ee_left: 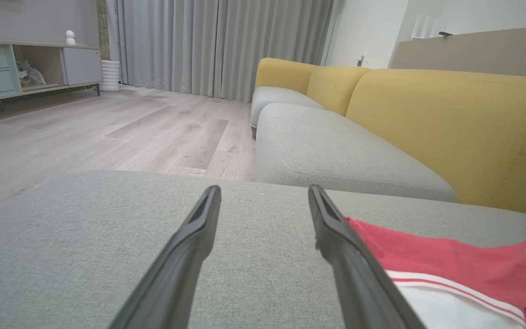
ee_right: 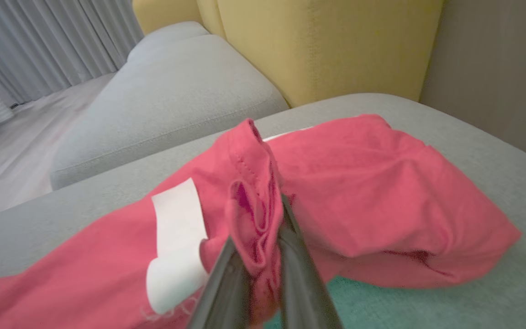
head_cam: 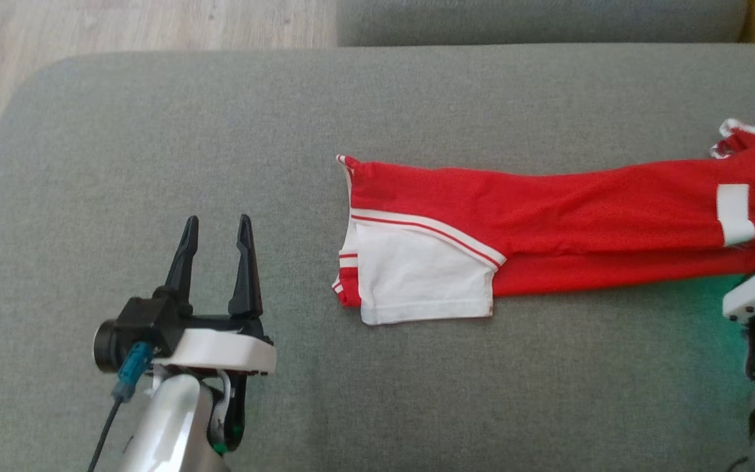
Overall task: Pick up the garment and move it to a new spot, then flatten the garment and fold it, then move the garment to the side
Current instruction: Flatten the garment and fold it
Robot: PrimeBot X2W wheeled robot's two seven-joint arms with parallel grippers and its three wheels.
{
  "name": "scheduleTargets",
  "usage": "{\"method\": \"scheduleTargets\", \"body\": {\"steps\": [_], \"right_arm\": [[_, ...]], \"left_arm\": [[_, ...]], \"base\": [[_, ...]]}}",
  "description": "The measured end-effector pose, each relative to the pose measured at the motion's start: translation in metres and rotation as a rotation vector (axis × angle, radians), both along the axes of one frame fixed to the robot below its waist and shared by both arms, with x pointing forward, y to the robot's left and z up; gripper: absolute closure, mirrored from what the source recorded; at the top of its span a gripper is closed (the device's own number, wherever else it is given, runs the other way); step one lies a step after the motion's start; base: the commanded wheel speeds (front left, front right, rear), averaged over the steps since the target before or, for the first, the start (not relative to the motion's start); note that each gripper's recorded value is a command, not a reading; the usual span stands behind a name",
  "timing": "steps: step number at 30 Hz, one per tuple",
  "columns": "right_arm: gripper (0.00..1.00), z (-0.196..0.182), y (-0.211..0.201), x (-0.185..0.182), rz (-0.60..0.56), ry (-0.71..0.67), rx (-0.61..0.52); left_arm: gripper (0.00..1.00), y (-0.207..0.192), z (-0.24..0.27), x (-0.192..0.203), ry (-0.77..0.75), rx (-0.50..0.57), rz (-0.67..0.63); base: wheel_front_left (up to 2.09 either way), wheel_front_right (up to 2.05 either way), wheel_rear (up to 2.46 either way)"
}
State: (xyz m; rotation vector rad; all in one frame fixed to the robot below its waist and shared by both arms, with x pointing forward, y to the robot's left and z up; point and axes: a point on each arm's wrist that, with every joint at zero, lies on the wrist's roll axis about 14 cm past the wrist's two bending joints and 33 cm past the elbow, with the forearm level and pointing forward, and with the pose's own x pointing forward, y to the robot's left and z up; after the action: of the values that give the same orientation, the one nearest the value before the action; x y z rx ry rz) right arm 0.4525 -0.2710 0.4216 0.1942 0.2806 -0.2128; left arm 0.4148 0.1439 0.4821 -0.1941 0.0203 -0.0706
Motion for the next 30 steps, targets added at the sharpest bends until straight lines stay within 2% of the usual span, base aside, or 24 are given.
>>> {"method": "scheduleTargets", "body": {"steps": [6, 11, 16, 18, 25, 30], "right_arm": [[1.0, 0.032, 0.016, 0.005, 0.03, -0.09, 0.027], [1.0, 0.059, 0.054, 0.007, 0.109, -0.165, 0.069], [1.0, 0.08, 0.115, 0.008, 0.281, -0.198, 0.082], [1.0, 0.084, 0.14, 0.007, 0.347, -0.202, 0.128], [1.0, 0.077, 0.235, -0.006, 0.613, -0.162, 0.221], [1.0, 0.074, 0.285, -0.009, 0.743, -0.148, 0.261]], "left_arm": [[0.0, -0.001, 0.011, -0.006, -0.027, -0.008, -0.001], [0.0, 0.002, 0.021, -0.013, -0.055, -0.008, 0.007], [0.0, 0.007, 0.024, -0.022, -0.063, -0.007, 0.023], [0.0, 0.009, 0.026, -0.023, -0.068, -0.008, 0.024], [0.0, 0.018, 0.024, -0.028, -0.066, 0.009, 0.042], [0.0, 0.028, 0.022, -0.031, -0.059, 0.016, 0.07]], "base": [[0.0, 0.0, 0.0], [0.0, 0.0, 0.0], [0.0, 0.0, 0.0], [0.0, 0.0, 0.0], [0.0, 0.0, 0.0], [0.0, 0.0, 0.0]]}}
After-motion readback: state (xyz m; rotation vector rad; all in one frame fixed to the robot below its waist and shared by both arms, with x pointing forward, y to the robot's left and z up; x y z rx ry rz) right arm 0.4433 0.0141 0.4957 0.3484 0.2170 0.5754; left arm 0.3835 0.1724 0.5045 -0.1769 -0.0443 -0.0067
